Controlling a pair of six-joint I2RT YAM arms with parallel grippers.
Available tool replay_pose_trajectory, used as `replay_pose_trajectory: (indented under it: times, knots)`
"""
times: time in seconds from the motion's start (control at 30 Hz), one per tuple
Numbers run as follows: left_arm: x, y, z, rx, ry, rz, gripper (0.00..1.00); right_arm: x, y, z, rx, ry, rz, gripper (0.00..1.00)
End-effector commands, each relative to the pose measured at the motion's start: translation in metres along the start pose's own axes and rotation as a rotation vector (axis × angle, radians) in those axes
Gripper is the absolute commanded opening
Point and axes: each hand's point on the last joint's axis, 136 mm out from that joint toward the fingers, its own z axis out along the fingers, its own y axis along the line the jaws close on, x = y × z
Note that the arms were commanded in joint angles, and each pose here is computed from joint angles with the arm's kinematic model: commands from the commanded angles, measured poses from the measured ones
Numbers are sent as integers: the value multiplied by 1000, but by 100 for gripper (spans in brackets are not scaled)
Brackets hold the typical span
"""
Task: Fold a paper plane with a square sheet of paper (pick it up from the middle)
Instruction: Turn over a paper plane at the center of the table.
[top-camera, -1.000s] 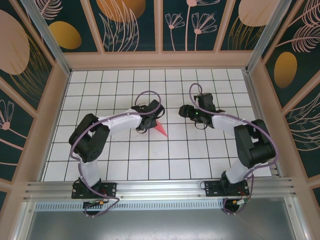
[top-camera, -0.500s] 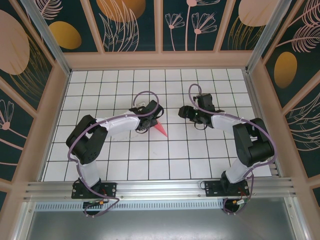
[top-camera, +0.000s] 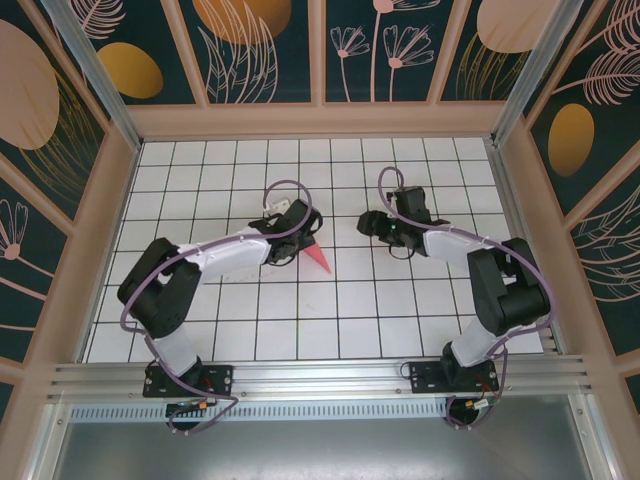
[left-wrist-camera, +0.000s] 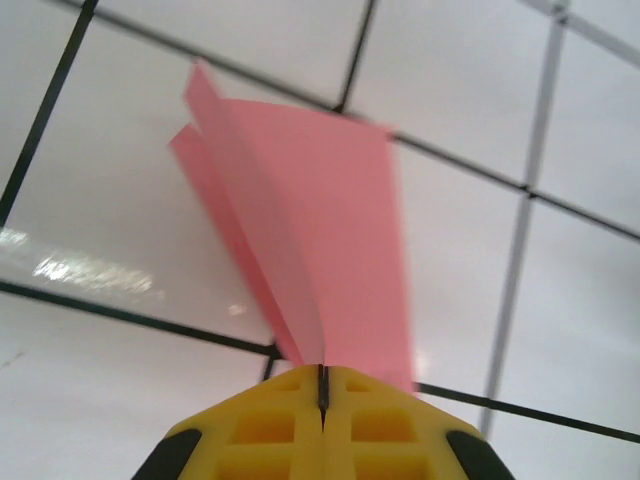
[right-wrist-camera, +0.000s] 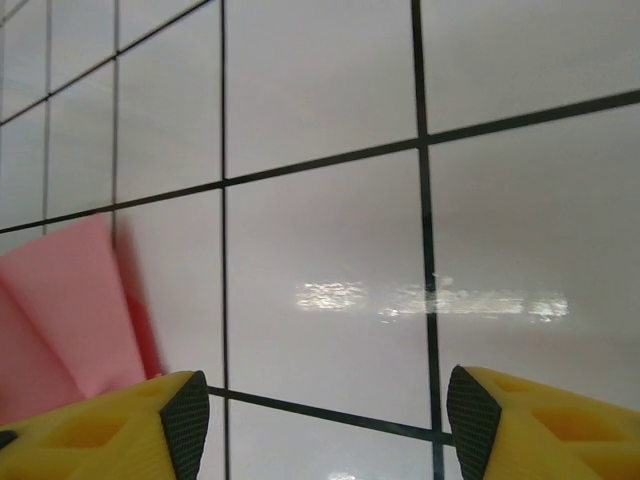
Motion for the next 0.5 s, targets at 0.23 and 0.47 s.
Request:
replay_pose_trajectory:
  times: [0.23,0.47]
  knots:
    - [-41,-110,-53,511,-116,158,0,-18,39,-67,-127,-140,-6,74]
    - [-15,-110,-15,653,28,78,0,-6,29,-80,-90,-157,61,69]
